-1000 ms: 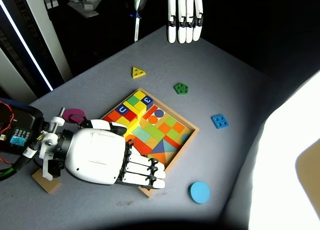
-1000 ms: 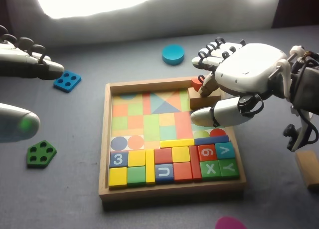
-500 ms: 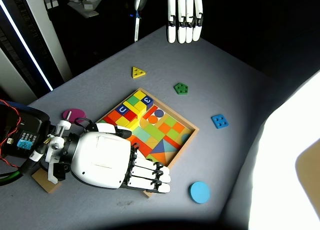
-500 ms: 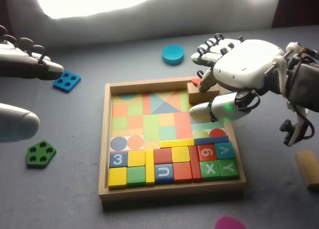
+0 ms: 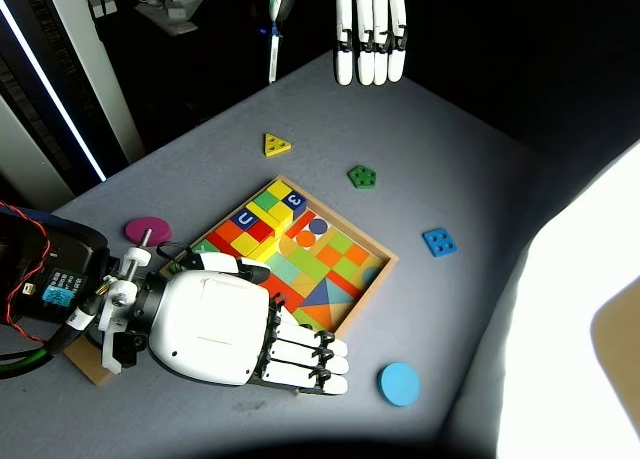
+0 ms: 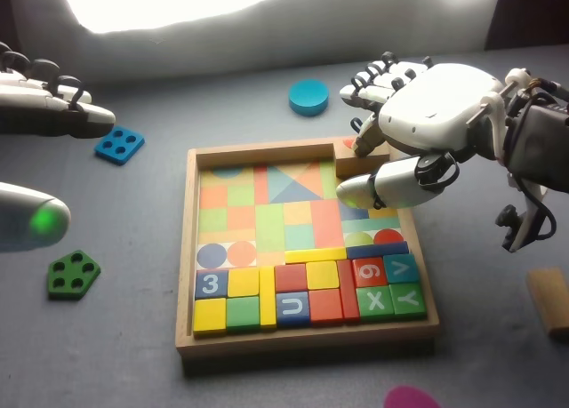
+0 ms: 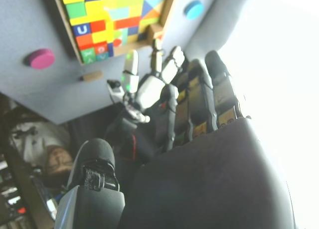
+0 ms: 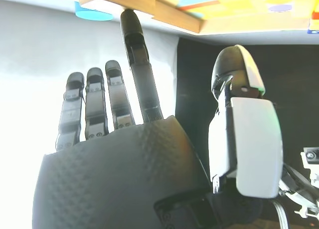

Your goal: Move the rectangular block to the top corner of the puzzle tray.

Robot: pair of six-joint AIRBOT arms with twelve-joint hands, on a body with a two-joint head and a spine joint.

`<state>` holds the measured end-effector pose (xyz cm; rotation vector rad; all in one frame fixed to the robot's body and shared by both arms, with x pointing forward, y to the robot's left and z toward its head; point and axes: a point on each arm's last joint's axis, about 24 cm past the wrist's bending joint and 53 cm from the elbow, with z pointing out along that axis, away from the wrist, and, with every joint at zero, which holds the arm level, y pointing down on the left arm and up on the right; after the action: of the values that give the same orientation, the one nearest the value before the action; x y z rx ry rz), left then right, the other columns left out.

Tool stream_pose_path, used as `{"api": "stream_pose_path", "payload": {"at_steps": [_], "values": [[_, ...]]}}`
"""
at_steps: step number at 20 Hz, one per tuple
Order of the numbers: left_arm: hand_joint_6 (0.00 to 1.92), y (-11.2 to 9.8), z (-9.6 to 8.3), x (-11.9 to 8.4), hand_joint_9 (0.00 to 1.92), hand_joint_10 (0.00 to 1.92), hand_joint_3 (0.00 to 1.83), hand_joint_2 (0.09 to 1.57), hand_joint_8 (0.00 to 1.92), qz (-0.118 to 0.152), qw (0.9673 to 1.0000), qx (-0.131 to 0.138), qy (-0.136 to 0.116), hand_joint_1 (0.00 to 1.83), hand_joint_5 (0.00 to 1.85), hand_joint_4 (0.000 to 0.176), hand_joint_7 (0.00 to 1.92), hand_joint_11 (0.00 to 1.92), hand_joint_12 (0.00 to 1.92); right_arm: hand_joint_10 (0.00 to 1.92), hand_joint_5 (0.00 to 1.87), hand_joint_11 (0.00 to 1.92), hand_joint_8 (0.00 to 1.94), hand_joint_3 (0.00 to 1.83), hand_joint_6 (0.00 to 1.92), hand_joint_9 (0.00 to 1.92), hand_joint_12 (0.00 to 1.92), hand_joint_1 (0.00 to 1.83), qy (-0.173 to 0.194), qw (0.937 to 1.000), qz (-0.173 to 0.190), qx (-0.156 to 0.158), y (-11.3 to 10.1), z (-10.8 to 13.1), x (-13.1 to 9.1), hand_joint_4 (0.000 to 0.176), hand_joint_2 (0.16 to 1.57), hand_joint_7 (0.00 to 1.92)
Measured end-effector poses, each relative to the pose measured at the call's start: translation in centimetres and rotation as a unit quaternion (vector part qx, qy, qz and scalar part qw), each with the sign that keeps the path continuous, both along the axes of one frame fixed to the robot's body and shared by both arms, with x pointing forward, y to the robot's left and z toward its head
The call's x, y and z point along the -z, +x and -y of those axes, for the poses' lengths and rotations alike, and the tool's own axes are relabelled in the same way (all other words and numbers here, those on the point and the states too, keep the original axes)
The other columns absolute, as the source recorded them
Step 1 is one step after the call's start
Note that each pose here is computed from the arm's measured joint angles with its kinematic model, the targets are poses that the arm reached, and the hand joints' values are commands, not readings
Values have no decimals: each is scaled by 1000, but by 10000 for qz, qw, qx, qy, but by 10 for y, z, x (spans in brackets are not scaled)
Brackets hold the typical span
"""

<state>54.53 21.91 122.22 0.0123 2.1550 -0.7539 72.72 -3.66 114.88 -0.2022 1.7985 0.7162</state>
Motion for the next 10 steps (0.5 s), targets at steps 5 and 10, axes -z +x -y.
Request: {"api": "stream_pose_path", "payload": {"at_steps": [5, 10], "values": [[3, 0, 0, 0, 119, 2, 2, 1270, 0, 0, 10000, 0, 0, 0, 160, 17, 131, 0, 365, 0, 696, 0, 4, 0, 1, 0, 0, 0, -21, 10000, 29, 5, 2, 0, -1, 0, 1128, 48], [8, 0, 0, 0, 103, 9, 2, 1268, 2, -3, 10000, 1, 2, 0, 165, 16, 125, 0, 302, 0, 691, 0, 8, 0, 0, 0, 0, 0, -18, 10000, 50, -13, 2, -1, -5, 0, 1127, 64]]}}
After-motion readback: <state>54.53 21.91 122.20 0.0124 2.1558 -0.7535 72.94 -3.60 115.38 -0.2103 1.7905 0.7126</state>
